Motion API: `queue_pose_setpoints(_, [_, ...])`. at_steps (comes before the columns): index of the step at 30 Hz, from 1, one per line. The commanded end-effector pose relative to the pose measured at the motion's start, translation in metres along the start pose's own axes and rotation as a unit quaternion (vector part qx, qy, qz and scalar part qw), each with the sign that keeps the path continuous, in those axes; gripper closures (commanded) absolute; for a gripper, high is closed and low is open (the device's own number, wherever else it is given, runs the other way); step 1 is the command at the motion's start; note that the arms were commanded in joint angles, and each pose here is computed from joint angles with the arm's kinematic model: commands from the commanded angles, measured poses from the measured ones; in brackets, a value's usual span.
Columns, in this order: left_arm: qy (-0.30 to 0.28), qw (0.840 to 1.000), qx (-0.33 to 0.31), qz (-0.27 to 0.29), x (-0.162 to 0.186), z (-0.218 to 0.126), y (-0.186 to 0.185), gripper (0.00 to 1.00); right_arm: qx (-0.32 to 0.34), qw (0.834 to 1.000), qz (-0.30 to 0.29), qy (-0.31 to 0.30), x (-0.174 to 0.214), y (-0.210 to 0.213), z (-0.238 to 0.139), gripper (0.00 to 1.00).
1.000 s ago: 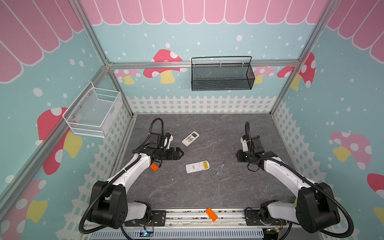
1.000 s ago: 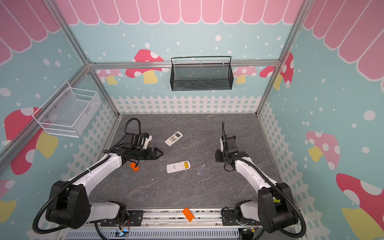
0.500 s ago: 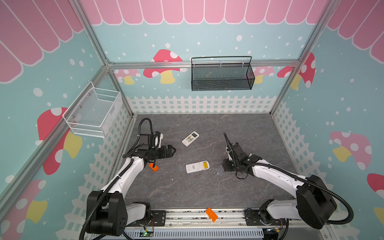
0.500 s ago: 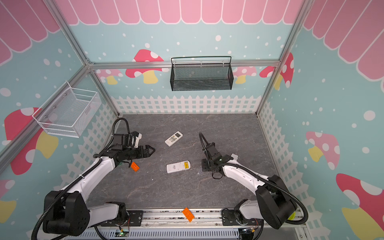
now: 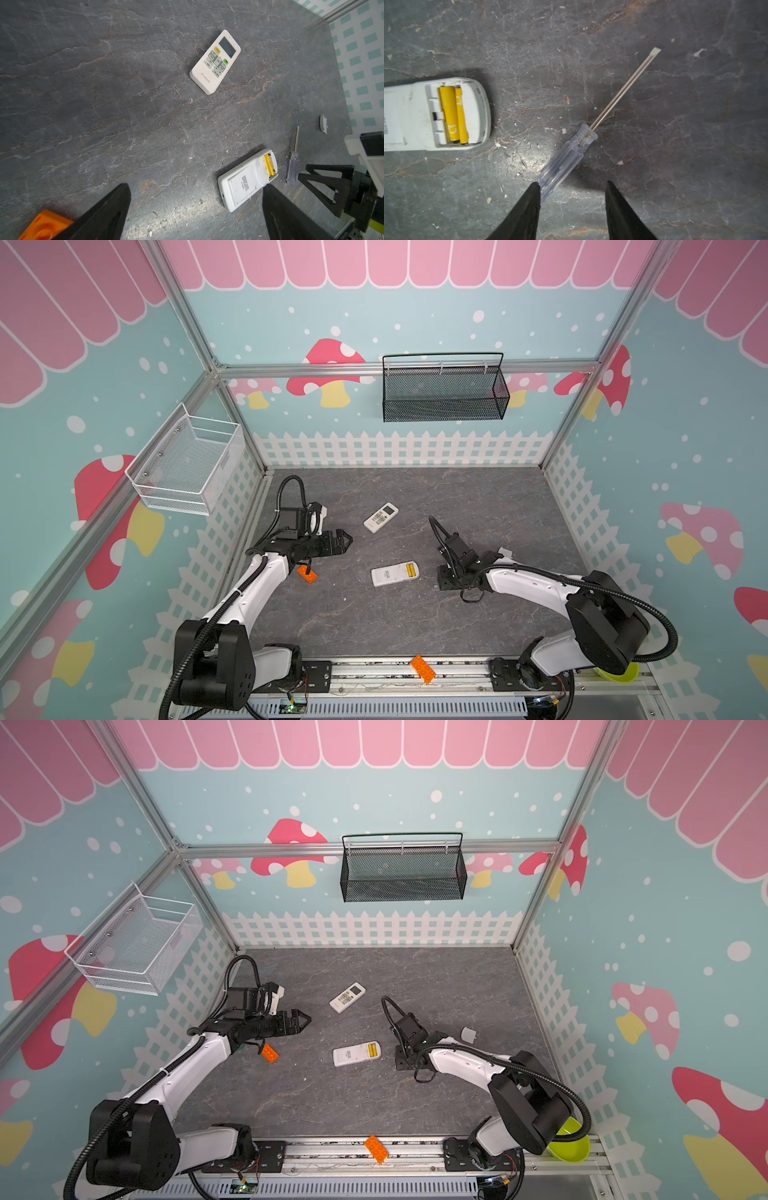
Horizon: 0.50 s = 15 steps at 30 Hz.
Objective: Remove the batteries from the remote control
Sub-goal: 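Grasp the clear-handled screwdriver with the right gripper while the left gripper draws back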
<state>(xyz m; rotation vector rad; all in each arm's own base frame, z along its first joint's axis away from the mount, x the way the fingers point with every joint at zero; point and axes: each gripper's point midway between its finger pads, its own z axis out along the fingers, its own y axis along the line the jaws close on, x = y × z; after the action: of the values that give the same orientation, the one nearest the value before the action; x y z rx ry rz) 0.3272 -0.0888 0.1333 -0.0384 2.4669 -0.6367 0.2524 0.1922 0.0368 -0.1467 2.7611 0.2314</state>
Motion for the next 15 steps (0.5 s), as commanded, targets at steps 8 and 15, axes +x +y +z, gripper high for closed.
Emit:
queue_pose_setpoints(8, [0.000,1.000,-0.003,0.009,-0.004,-0.001,0.000,0.00,-0.007,1.000,0.008,0.000,-0.002,0.007,0.010,0.51])
queue_pose_setpoints(15, [-0.004,1.000,-0.015,0.013,-0.006,-0.004,0.003,0.01,-0.002,1.000,0.002,0.018,0.011,0.002,0.018,0.60])
